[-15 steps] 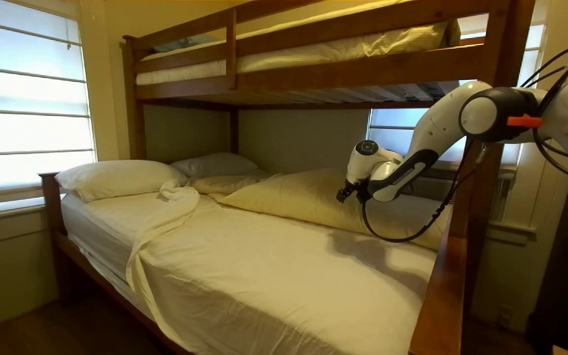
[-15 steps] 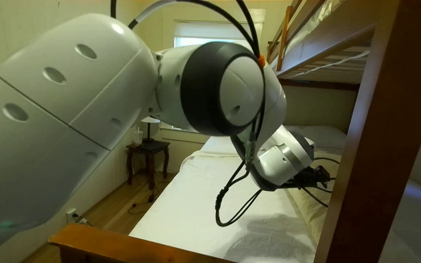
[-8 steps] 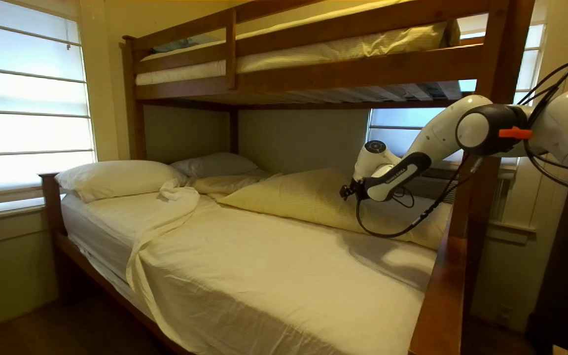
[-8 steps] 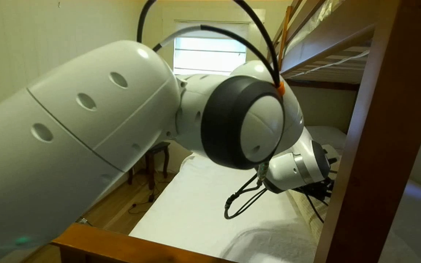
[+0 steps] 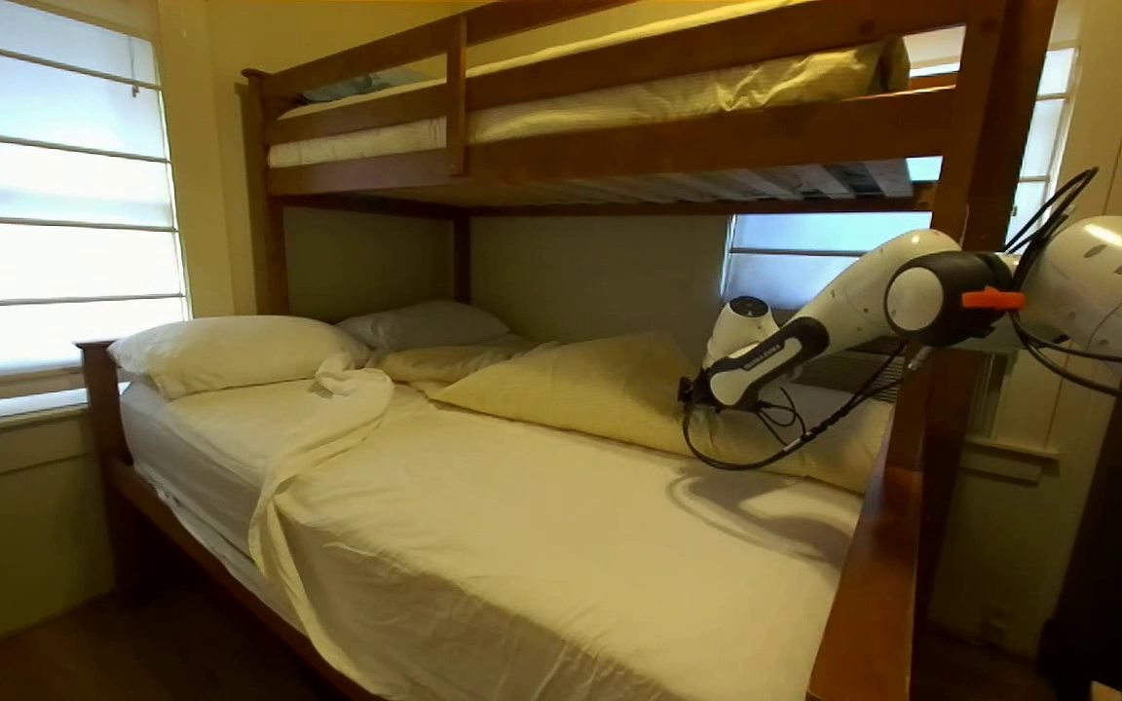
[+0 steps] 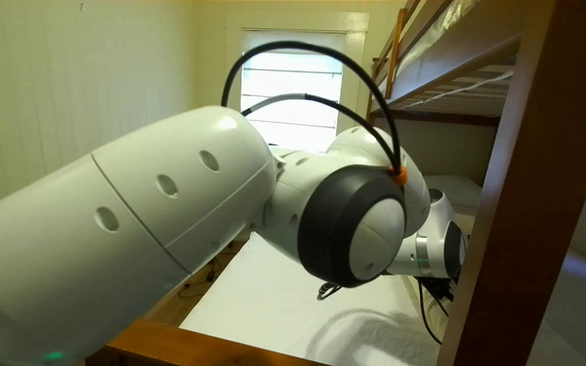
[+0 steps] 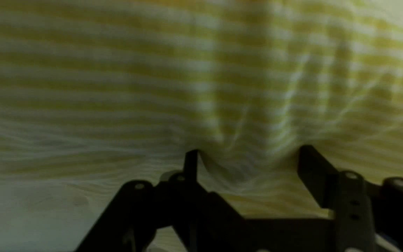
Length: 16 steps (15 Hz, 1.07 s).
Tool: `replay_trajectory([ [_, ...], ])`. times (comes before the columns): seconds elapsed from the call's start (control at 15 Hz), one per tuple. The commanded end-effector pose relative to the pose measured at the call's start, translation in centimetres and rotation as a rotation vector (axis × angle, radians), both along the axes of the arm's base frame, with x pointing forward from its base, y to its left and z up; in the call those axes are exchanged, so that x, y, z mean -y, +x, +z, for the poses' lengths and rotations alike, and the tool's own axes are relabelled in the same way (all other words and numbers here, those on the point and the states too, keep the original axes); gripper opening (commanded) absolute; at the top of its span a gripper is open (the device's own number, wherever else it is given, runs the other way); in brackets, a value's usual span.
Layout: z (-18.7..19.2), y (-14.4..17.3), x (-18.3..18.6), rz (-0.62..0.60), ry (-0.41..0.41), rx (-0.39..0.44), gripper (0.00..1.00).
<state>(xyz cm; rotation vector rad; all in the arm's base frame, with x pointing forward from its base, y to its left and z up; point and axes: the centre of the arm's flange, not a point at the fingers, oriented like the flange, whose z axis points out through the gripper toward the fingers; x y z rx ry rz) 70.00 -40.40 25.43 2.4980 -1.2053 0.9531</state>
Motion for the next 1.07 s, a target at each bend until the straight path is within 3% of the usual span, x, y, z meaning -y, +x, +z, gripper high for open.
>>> replay_trajectory([
  [0.0, -1.6, 2.2, 1.1, -0.046, 0.129, -0.015, 0.45],
  [0.4, -1.5, 2.4, 1.2, -0.100, 0.209, -0.071, 0.03],
  [0.67, -0.7, 2.3, 0.1, -0.098, 0.225, -0.084, 0.00],
  [0.8, 0.2, 1.9, -2.1, -0.038, 0.225, -0.088, 0.01],
  [1.0, 2.3, 0.9, -8.2, 0.132, 0.264, -0.115, 0.01],
])
